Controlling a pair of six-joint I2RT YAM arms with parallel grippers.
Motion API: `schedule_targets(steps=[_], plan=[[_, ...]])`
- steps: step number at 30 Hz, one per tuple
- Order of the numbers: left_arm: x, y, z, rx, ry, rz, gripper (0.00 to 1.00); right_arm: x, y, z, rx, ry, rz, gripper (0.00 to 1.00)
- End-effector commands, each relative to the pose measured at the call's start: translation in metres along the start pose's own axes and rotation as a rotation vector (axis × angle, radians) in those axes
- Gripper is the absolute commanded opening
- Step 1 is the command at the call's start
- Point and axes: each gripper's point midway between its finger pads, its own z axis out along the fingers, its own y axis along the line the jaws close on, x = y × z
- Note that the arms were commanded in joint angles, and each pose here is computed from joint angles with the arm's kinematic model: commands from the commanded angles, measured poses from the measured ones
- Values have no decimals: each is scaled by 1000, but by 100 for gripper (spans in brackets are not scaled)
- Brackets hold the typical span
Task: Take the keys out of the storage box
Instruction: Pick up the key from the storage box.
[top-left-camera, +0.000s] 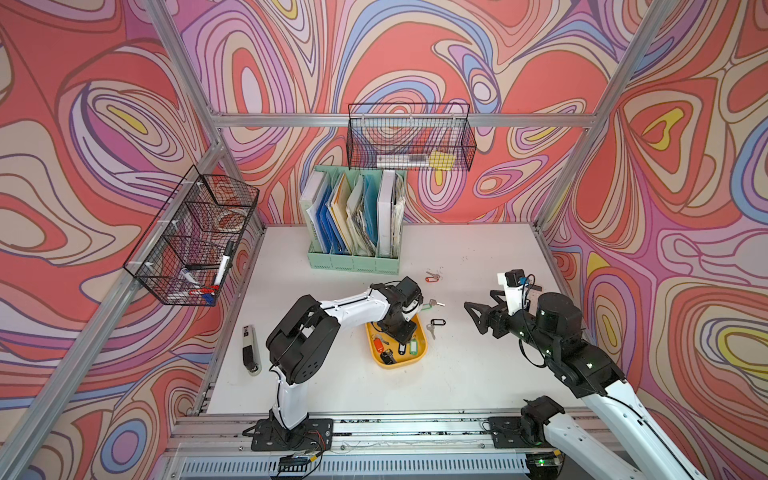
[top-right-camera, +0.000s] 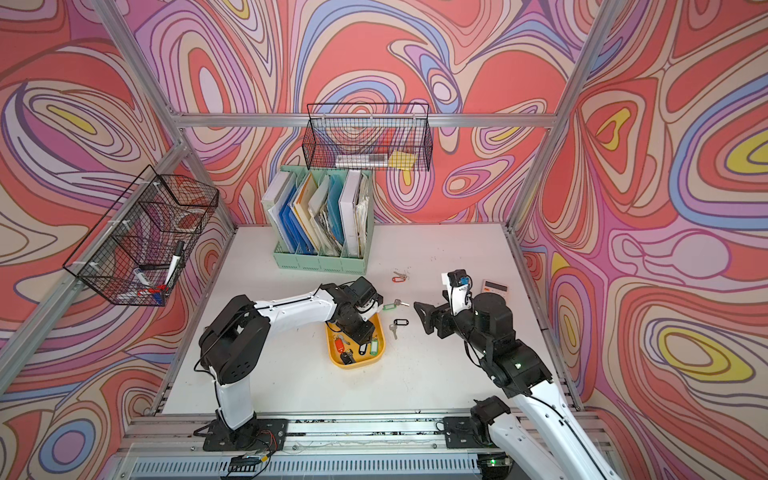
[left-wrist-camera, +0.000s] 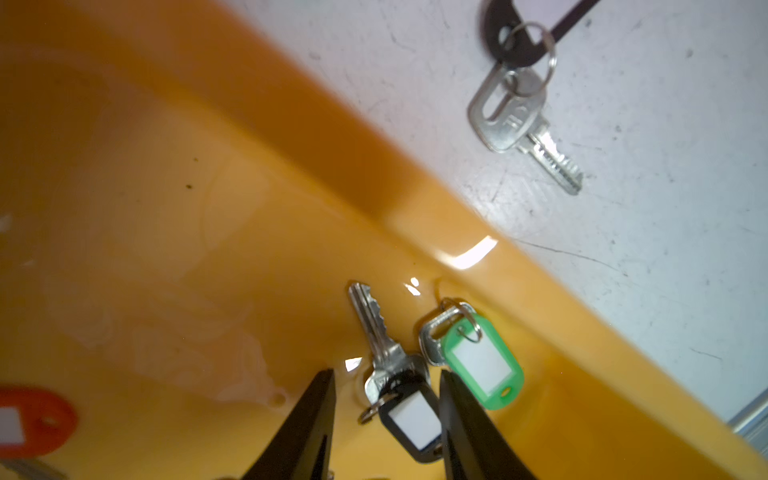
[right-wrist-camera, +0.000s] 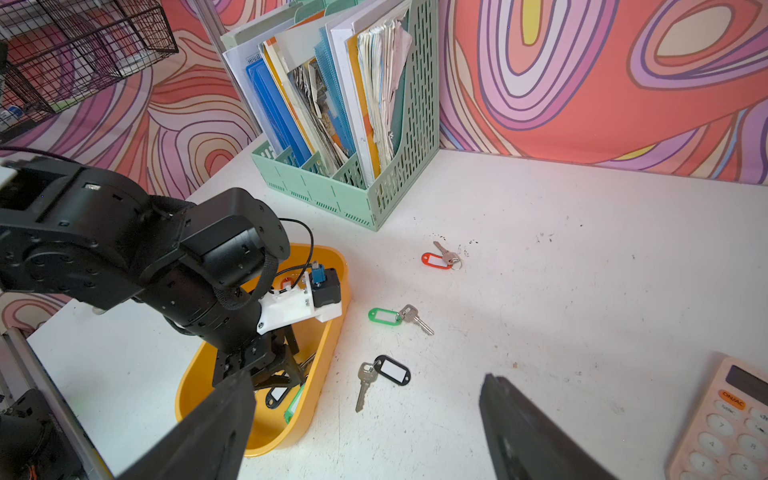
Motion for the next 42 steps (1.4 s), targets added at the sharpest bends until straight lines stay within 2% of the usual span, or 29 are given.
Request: schedule_targets(steps=[1,10,18,25,29,42], plan=[[9,2,3,0,35,8,44,0,-2,0,10,3,-7,89],[18,7,6,-21,56,3,41,-1,-1,2,3,2,-7,89],[22,8,8,-21,70,2,34,0,-1,3,4,6,-7,89],[20,7,4,-20,54,-2,10,0,-1,4,4,9,-8,89],[15,7,-2,-26,32,-5,0,0,-2,5,6,9,-8,89],[0,7,-41,-58,-85,9,0,-6,-3,3,17,-7,-12,89]])
